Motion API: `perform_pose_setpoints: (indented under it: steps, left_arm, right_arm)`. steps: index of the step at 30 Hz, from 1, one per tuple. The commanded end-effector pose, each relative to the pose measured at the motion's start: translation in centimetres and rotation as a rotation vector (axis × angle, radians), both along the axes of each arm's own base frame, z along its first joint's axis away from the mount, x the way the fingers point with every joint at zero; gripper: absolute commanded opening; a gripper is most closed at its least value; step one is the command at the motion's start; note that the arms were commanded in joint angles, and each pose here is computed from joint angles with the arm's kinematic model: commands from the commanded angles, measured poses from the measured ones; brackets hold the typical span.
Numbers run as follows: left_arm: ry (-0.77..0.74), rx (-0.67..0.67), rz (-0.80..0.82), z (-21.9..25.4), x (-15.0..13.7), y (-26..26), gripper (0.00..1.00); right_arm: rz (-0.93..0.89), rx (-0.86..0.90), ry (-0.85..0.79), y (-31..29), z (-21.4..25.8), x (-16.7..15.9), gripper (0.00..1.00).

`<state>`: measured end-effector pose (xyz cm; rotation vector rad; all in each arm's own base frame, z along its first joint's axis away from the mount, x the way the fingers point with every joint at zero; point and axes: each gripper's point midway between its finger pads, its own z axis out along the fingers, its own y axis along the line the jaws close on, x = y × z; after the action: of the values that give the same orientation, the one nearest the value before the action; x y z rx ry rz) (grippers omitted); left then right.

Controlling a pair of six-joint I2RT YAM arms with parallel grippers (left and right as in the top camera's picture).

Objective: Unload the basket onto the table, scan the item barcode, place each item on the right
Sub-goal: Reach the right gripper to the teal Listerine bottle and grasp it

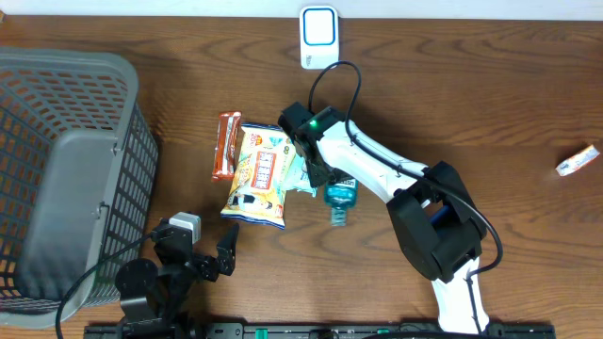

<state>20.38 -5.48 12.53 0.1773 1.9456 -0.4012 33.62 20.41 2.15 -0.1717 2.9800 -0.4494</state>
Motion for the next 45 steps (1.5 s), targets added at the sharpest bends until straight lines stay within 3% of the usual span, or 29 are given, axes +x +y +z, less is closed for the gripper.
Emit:
perform_pose_setpoints:
  steps: [1, 5, 8, 10, 18, 24, 29, 32, 39, 45]
  left_arm:
    - [-0.013, 0.008, -0.005, 0.3, 0.0, -0.1, 0.98]
    - [-0.013, 0.008, -0.005, 0.3, 0.0, -0.1, 0.98]
    - [-0.013, 0.008, -0.005, 0.3, 0.0, -0.1, 0.98]
    - [-0.013, 0.008, -0.005, 0.3, 0.0, -0.1, 0.98]
    - [-0.013, 0.008, -0.005, 0.3, 0.0, -0.1, 0.98]
    - [-0.013, 0.008, -0.005, 0.3, 0.0, -0.1, 0.98]
    - [-0.013, 0.008, -0.005, 0.3, 0.0, -0.1, 0.98]
    - [-0.013, 0.008, -0.005, 0.3, 0.0, -0.1, 0.98]
    - [-0.013, 0.008, -0.005, 0.3, 0.0, -0.1, 0.98]
    - [-0.013, 0.008, -0.005, 0.3, 0.0, -0.1, 0.98]
  right_arm:
    - [-0.016, -0.044, 0.037, -0.6, -1.2, -0.4, 0.79]
    - [0.0, -0.055, 0.168, -1.3, -3.5, -2.0, 0.75]
    - [0.011, -0.052, 0.255, -1.7, -4.9, -3.1, 0.64]
    - [0.016, -0.055, 0.279, -1.9, -5.2, -3.3, 0.52]
    - [0.198, 0.11, 0.413, -0.3, -4.2, -3.3, 0.34]
    - [0.328, 0.318, 0.493, 0.2, -2.2, -2.1, 0.3]
    - [0.304, 0.403, 0.467, -1.0, -1.9, -0.2, 0.29]
    - [0.273, 0.41, 0.459, -2.1, -1.9, 0.4, 0.25]
    - [0.283, 0.404, 0.42, -1.9, -1.3, 1.5, 0.28]
    - [0.288, 0.242, 0.354, -2.3, -1.0, 2.4, 0.33]
